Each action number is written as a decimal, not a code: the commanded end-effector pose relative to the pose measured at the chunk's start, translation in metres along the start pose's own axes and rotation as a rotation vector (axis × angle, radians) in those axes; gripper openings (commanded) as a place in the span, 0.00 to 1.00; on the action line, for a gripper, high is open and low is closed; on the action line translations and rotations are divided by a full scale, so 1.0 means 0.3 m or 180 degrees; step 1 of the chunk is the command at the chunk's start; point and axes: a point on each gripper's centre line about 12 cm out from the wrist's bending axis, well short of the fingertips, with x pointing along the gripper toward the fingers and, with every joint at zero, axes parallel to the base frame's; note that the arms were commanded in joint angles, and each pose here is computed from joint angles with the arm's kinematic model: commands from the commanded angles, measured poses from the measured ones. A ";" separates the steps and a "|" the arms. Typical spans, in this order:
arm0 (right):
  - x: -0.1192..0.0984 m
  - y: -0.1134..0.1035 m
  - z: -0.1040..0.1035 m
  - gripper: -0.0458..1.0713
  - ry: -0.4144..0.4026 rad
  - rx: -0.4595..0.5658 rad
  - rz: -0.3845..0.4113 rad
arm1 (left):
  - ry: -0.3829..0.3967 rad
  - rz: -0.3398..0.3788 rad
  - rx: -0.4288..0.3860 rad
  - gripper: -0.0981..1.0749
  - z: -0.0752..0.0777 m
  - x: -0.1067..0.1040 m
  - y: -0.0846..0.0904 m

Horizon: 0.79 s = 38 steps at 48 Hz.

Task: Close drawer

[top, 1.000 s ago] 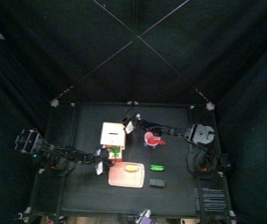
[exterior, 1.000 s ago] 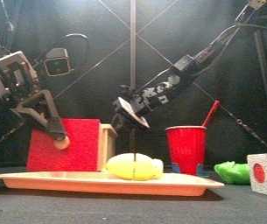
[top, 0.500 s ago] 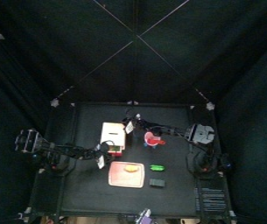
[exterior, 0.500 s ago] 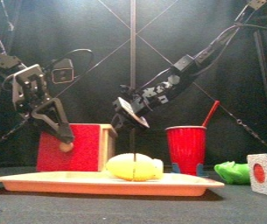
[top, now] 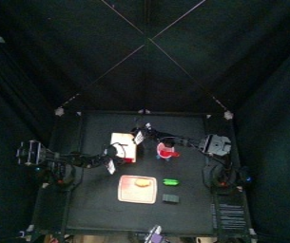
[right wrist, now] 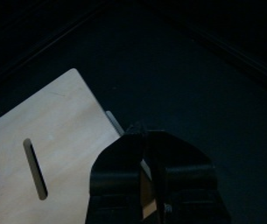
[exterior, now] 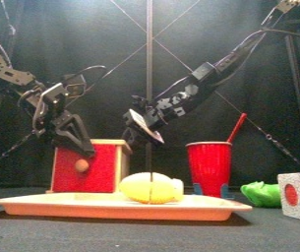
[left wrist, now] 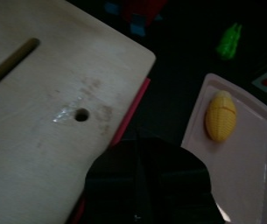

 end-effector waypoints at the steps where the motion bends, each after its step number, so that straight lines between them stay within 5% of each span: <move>1: -0.011 0.021 0.076 0.32 -0.0174 -0.0005 0.0048 | -0.0162 0.0072 -0.0048 0.46 0.048 0.007 0.026; 10: 0.000 0.020 0.091 0.32 -0.0199 0.0000 0.0050 | -0.0222 0.0156 -0.0081 0.46 0.063 0.009 0.058; 38: 0.033 0.023 0.106 0.32 -0.0102 -0.0052 0.0059 | -0.0286 0.0038 0.0100 0.46 0.105 0.040 0.023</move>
